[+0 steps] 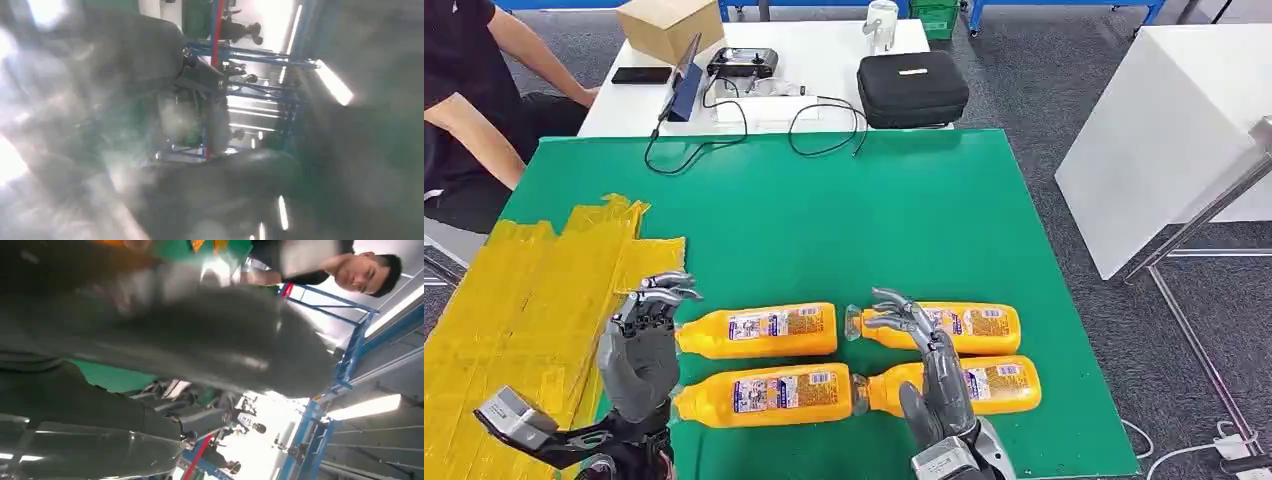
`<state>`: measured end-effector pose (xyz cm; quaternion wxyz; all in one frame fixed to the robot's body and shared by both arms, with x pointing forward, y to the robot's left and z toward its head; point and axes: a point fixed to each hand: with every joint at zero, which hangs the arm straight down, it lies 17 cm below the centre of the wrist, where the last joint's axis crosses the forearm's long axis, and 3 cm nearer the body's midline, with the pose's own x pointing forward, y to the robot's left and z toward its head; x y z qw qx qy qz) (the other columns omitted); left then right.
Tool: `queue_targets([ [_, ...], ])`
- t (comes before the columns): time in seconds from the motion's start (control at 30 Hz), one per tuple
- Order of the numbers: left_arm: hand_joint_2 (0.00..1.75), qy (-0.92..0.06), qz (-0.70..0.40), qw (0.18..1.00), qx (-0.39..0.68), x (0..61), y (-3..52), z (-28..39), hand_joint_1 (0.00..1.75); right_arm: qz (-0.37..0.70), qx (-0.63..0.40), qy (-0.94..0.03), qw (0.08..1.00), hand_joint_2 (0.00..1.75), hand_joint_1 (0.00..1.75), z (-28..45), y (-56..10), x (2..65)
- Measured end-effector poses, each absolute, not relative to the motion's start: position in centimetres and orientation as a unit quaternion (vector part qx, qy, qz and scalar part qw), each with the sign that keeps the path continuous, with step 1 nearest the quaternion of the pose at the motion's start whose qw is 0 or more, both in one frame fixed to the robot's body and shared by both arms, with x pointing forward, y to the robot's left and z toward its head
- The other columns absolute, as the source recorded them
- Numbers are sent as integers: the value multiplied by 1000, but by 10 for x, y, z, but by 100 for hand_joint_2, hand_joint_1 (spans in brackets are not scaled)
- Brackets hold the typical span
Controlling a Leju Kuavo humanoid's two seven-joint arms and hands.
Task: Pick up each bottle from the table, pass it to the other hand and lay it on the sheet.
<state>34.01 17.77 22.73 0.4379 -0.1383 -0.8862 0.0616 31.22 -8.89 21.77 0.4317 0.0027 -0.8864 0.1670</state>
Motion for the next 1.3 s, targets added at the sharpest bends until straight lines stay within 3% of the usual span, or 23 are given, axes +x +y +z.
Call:
queue_targets([
  [0.07, 0, -886, 60, 439, -137, 341, 177, 226, 0, 167, 1, -886, 433, 0, 0, 217, -90, 313],
  [0.1, 0, -886, 60, 440, -136, 341, 177, 226, 0, 167, 1, -886, 433, 175, 0, 216, -90, 313],
  [0.27, 0, -886, 57, 442, -129, 342, 178, 224, 0, 215, -40, -866, 449, 175, 0, 199, -88, 318],
  [0.53, 0, -879, 59, 458, -117, 348, 184, 219, 0, 427, -281, -729, 455, 175, 0, 122, -112, 334],
  [1.3, 0, -874, 75, 471, -94, 347, 206, 207, 0, 541, -267, -646, 467, 175, 0, 52, -144, 303],
])
